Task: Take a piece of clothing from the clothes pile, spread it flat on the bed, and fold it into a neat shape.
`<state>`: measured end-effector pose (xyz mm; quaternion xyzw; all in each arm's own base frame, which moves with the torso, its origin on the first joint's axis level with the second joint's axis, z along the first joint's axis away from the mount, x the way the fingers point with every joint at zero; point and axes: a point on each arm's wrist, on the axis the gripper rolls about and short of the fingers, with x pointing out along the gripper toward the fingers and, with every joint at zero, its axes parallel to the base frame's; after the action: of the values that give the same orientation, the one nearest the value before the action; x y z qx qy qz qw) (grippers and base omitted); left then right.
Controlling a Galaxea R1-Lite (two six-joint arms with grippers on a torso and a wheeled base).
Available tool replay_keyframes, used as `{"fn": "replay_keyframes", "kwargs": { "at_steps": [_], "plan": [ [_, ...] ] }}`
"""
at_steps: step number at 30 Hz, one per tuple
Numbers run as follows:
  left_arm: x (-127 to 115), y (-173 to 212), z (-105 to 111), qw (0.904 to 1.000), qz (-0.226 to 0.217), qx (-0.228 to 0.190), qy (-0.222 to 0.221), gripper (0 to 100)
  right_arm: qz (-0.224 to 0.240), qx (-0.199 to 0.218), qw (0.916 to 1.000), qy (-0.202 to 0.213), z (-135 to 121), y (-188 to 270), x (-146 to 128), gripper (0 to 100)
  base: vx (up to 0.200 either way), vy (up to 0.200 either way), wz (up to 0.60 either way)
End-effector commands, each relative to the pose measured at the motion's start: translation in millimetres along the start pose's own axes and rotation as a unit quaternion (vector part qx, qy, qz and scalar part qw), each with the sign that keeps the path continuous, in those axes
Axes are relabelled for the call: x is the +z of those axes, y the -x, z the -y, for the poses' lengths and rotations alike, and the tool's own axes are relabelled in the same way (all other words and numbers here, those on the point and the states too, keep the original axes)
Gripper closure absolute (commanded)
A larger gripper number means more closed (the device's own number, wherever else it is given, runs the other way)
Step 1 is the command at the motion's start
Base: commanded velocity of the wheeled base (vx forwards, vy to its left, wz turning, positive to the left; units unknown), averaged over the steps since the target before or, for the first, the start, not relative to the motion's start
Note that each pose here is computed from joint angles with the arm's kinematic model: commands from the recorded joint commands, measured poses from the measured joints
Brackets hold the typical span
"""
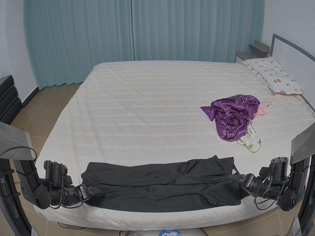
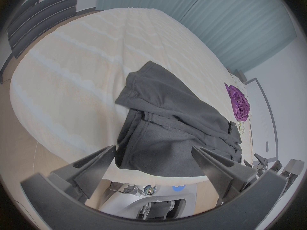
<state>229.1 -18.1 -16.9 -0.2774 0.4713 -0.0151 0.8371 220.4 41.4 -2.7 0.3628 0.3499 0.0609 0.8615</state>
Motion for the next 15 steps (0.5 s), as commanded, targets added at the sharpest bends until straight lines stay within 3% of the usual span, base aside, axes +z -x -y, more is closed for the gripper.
{"fn": "replay_keyframes", "kwargs": {
  "at_steps": [1,3,4,7,15],
  "plan": [
    [-4.8,-7.8,-4.2,0.9998,-0.016,0.013,0.002,0,0.005,0.006,1.0,0.001,-1.2,0.1,1.0,0,0.0,0.0,0.0],
    [-4.3,-8.1,-4.0,0.9998,-0.014,0.011,-0.005,0,0.005,0.005,1.0,0.001,-0.9,0.2,1.2,0,0.0,0.0,0.0],
    [-4.6,-8.5,-4.3,0.9998,-0.014,0.012,-0.01,100,0.004,0.005,1.0,0.001,-0.9,-0.1,0.8,0,0.0,0.0,0.0],
    [-6.0,-7.6,-6.6,0.9995,-0.014,0.021,-0.02,100,0.004,0.005,1.0,0.001,-0.8,0.2,0.6,0,0.0,0.0,0.0],
    [-13.4,-0.9,-12.2,0.994,0.005,0.096,-0.052,100,-0.002,0.0,1.0,0.0,0.5,2.2,-2.0,0,0.0,0.0,0.0]
  ]
}}
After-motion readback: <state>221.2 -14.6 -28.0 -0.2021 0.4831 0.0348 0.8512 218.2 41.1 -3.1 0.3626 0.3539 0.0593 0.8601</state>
